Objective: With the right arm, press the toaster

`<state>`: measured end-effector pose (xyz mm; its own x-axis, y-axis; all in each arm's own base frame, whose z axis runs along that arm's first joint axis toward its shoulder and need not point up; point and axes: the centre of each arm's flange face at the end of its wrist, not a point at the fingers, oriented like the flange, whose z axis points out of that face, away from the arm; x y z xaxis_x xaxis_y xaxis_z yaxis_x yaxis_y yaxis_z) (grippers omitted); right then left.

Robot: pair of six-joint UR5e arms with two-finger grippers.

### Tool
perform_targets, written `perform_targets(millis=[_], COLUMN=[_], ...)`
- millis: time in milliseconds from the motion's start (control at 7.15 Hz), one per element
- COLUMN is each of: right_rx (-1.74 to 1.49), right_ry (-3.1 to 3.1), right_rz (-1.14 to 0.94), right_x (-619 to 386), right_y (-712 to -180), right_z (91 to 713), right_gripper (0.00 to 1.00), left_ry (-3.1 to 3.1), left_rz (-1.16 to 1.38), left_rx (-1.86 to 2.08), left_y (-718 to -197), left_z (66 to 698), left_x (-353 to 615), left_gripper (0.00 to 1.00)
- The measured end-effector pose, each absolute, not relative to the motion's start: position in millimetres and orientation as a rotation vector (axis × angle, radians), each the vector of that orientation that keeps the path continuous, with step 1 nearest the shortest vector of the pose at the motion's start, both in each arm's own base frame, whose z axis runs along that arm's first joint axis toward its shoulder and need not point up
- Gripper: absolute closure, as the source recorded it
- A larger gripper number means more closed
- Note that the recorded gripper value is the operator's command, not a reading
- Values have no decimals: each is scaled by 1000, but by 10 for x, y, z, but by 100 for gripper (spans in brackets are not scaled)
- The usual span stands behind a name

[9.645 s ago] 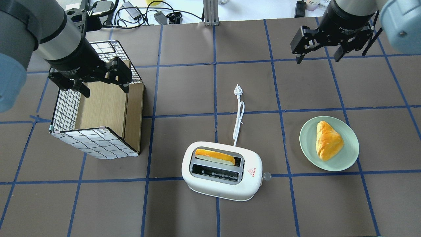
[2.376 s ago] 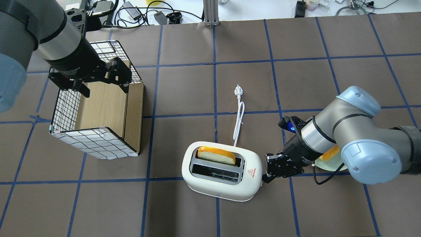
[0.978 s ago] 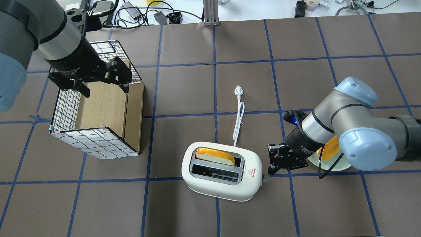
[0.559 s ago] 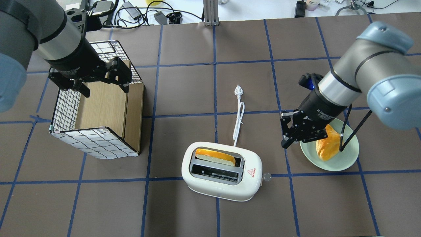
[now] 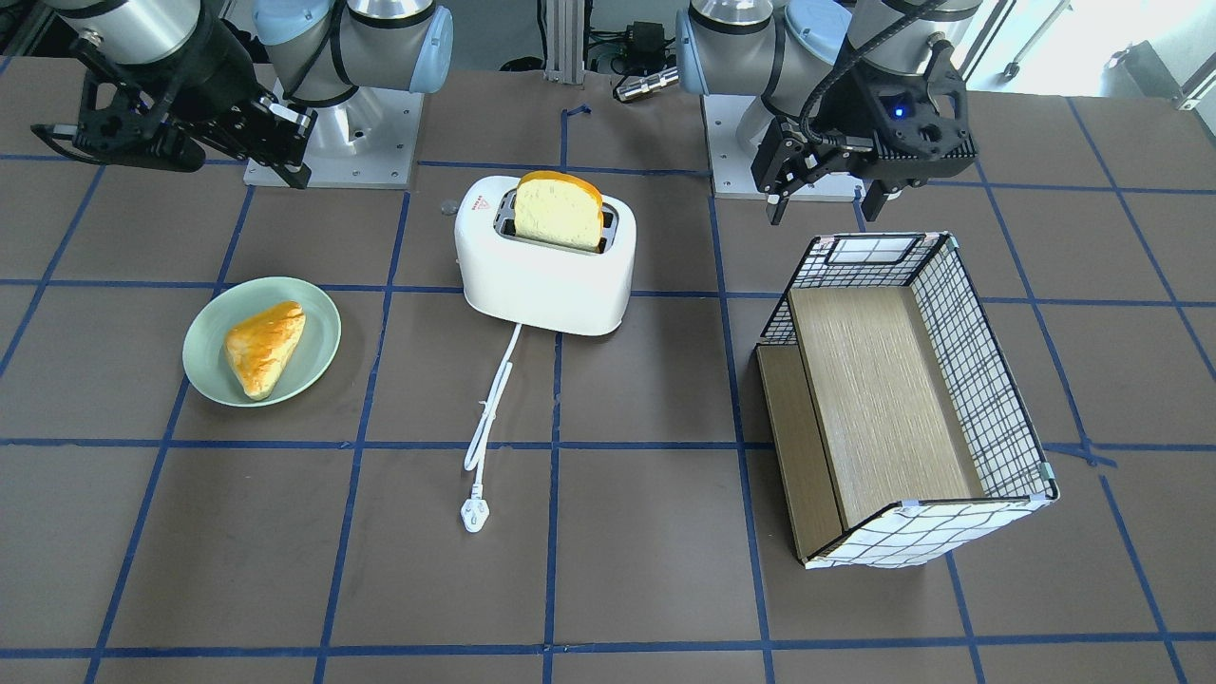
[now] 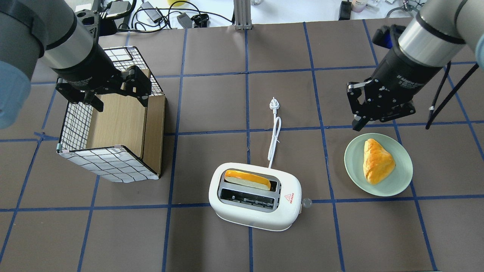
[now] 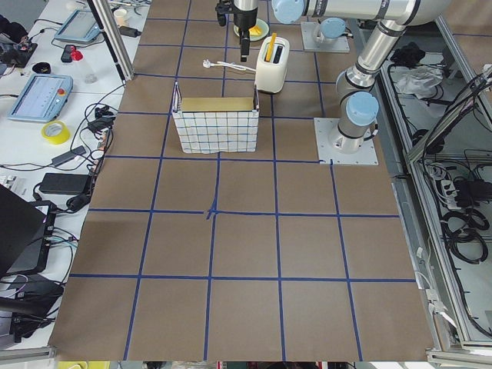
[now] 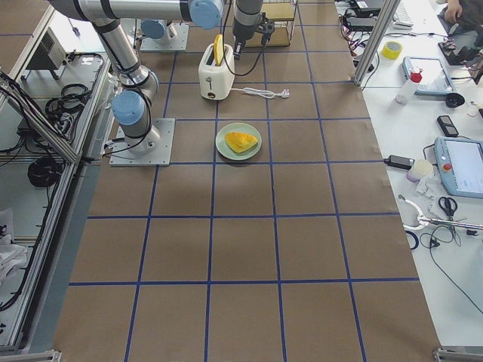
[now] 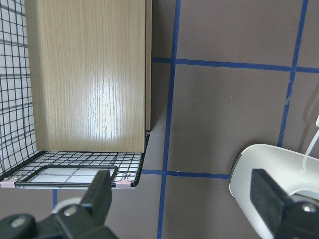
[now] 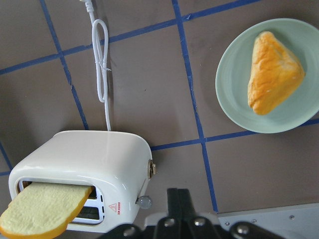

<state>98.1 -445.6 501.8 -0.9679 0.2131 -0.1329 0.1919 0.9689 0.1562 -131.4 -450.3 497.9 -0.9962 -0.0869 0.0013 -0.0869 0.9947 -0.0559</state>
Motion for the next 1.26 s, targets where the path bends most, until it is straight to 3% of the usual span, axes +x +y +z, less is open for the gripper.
perform_targets(millis=[699, 1258], right_rx=[-26, -30], right_ry=[3207, 3116], right_rz=[-102, -266], right_x=[1250, 1373], right_y=[-5011, -5424], right_z=[5426, 5469], right_gripper=[0, 1], left_ry=[3137, 3146], left_rz=[-90, -90], left_rx=[-135, -121], left_y=[-4488, -4546], left_z=[4986, 4951], left_x=[-1319, -1350], left_gripper=[0, 0])
